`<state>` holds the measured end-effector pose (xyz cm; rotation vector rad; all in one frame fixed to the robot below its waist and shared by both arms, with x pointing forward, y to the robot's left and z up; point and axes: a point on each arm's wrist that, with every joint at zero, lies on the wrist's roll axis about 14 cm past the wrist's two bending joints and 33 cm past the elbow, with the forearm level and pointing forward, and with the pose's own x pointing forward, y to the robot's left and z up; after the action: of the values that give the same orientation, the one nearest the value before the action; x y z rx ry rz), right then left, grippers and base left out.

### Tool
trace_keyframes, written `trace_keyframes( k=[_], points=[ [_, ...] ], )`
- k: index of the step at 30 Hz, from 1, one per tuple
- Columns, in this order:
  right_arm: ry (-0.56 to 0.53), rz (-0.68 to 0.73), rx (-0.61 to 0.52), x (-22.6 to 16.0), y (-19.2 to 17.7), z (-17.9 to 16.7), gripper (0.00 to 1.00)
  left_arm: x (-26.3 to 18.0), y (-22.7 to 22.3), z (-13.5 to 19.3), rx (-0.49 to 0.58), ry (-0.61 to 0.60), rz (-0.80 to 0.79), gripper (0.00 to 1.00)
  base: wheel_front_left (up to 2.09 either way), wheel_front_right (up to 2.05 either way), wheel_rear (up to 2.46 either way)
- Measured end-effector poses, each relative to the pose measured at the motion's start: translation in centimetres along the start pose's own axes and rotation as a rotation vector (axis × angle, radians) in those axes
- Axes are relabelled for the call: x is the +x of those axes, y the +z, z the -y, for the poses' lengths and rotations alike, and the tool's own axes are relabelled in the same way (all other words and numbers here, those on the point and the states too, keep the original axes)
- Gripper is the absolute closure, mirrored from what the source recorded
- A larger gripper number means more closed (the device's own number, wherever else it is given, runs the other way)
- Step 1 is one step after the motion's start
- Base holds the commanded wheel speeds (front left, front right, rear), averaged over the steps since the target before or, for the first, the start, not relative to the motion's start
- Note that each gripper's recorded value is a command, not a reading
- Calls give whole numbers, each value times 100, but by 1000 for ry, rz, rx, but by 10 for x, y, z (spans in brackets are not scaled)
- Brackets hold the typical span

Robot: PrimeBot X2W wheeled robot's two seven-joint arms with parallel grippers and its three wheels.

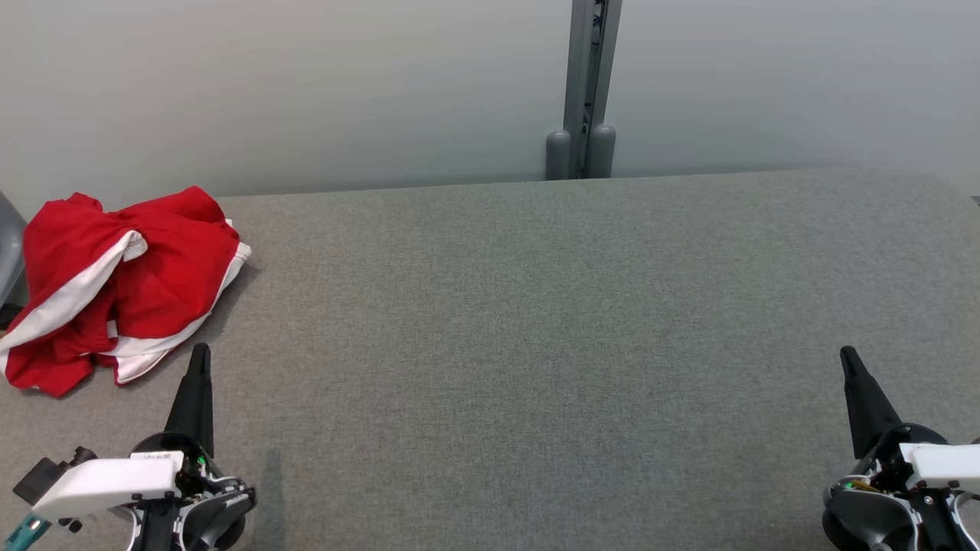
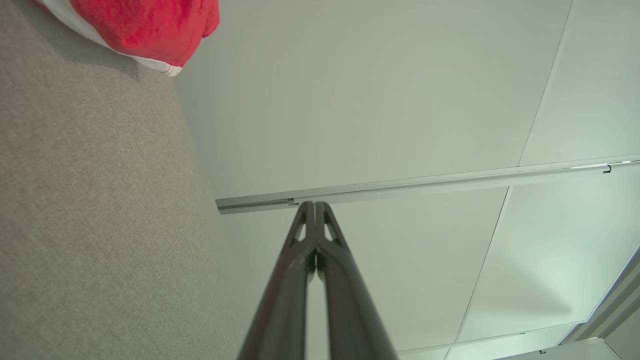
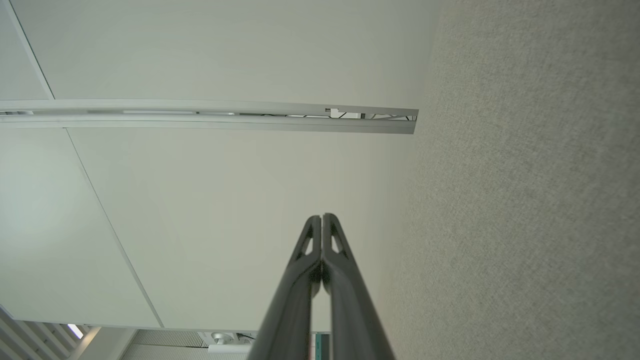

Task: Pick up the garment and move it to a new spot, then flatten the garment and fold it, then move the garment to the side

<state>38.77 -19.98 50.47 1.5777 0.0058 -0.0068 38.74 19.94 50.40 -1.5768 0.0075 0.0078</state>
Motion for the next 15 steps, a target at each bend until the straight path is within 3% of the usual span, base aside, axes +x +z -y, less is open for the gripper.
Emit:
trace_keyframes(
  k=[15],
  points=[
    [0,0,0,0,0,0,100,0,0,0,0,0,0,100,0,0,0]
  ],
)
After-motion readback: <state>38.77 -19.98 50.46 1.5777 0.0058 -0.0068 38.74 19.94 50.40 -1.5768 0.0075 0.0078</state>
